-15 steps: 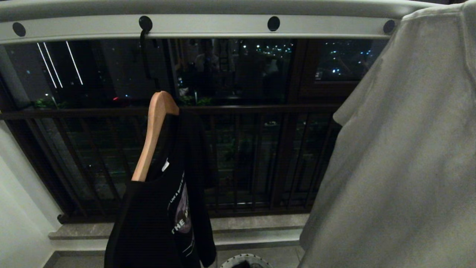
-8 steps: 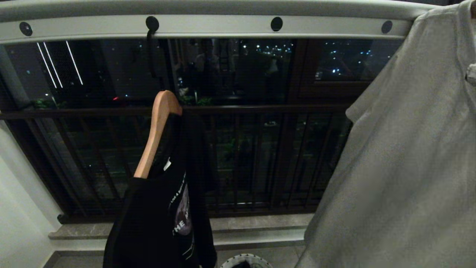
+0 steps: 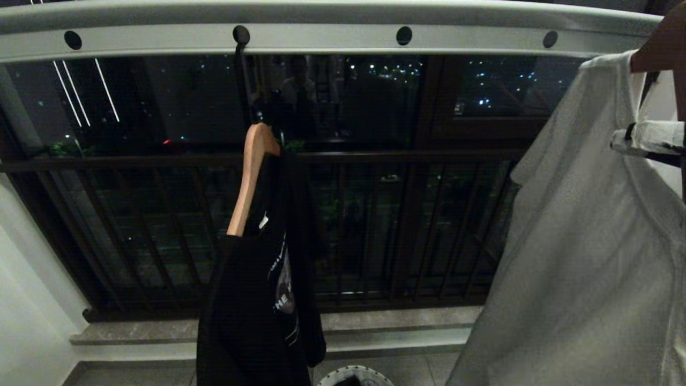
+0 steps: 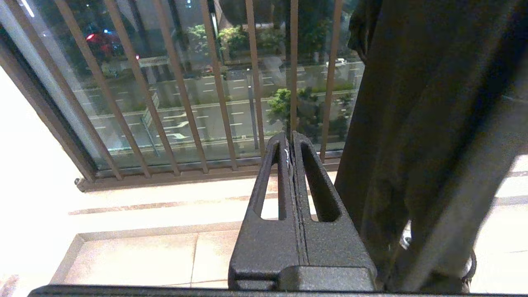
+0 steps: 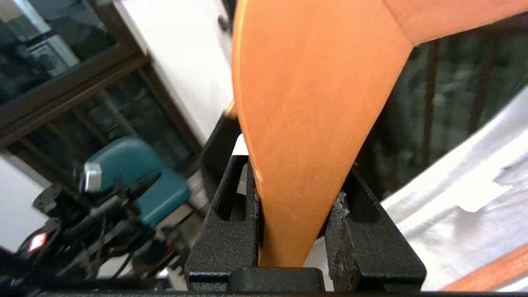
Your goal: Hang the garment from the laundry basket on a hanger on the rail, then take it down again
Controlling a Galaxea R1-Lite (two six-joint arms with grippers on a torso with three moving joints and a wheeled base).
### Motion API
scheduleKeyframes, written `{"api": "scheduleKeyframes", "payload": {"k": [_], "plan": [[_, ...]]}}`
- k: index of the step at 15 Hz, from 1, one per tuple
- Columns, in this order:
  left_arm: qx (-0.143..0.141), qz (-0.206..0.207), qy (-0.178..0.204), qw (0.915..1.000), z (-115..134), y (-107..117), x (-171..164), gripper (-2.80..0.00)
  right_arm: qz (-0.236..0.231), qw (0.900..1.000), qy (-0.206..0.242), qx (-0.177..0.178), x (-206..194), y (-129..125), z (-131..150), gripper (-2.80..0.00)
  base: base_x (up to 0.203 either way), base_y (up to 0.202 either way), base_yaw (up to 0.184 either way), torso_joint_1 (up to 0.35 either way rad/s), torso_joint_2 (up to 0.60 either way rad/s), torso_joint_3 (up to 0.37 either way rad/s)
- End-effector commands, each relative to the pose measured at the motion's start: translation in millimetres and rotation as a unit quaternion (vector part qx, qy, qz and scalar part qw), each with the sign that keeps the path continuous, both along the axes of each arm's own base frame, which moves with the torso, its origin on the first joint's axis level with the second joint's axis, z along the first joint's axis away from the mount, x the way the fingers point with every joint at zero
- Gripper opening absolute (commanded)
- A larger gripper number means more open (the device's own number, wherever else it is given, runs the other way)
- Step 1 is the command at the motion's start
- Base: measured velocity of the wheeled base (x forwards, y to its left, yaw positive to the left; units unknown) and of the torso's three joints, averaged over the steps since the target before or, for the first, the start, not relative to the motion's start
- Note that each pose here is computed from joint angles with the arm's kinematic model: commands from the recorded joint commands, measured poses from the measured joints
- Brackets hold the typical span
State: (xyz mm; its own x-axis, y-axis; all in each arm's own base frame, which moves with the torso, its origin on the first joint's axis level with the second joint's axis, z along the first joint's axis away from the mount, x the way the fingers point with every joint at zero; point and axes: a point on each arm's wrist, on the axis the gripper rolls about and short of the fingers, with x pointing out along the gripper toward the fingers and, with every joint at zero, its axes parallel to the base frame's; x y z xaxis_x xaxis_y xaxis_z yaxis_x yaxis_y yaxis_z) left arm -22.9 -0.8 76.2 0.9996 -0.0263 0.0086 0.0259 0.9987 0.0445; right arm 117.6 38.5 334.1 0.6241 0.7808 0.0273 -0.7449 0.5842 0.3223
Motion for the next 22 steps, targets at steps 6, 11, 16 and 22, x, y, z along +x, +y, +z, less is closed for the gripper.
{"api": "scheduleKeyframes", "payload": {"k": [6,11,16,22], "plan": [[0.0,0.0,0.001,1.0,-0.8,0.0,0.2,-2.8,0.003,1.0,0.028,0.005,2.9,-0.2,-12.2,-2.8,0.0,0.0,0.0,0.0,0.0,0.0],[0.0,0.0,0.001,1.0,-0.8,0.0,0.2,-2.8,0.005,0.999,0.039,0.006,25.2,3.7,-18.7,-2.8,0.0,0.0,0.0,0.0,0.0,0.0],[0.0,0.0,0.001,1.0,-0.5,0.0,0.1,-2.8,0.011,0.997,0.058,0.047,56.9,-3.1,-21.6,-2.8,0.0,0.0,0.0,0.0,0.0,0.0],[0.0,0.0,0.001,1.0,-0.8,0.0,0.2,-2.8,0.043,0.994,0.075,0.066,69.4,-24.9,-40.2,-2.8,0.0,0.0,0.0,0.0,0.0,0.0]]}}
